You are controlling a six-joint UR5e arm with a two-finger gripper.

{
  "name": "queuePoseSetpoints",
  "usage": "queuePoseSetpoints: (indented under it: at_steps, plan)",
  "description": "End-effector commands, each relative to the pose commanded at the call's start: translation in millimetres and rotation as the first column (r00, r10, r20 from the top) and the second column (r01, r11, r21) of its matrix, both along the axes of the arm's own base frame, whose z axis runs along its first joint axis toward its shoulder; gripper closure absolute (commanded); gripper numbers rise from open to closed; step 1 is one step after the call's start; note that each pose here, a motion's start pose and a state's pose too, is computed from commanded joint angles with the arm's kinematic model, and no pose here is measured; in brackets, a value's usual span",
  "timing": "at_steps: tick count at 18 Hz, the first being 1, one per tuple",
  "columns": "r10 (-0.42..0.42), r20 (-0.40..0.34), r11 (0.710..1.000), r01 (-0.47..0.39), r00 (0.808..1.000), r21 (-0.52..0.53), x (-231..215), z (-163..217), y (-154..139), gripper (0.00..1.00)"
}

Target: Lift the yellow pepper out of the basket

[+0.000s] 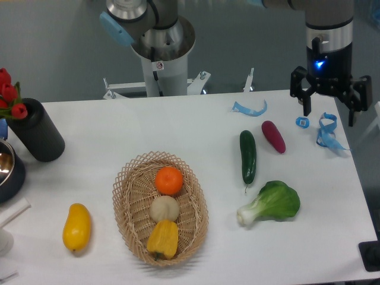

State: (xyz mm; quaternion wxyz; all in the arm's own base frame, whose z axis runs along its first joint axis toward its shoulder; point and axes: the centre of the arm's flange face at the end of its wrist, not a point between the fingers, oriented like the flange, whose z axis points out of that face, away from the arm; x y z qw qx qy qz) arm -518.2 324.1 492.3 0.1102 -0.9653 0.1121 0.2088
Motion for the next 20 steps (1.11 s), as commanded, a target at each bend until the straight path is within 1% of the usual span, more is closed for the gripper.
queuePoseSetpoints:
  at_steps: [5,8,9,12,14,15,17,20]
  plan:
    - [-0.008,0.005,1.000,0.008,1.000,0.011,1,0,2,0.00]
    - [-0.003,0.021,1.000,0.003,1.000,0.025,6,-5,1,0.00]
    - [-0.014,0.033,0.999,0.012,0.999,0.046,9,-9,2,0.00]
    - [-0.012,0.067,0.993,0.004,0.998,0.119,7,-16,-14,0.00]
    - [-0.013,0.081,0.991,0.002,0.997,0.130,10,-21,-16,0.00]
    - [-0.006,0.088,0.991,-0.006,0.996,0.133,11,-22,-15,0.00]
    - [0.055,0.117,0.985,-0.073,0.992,0.156,14,-21,-14,0.00]
    - [0.140,0.176,0.968,-0.173,0.974,0.184,19,-25,-6,0.00]
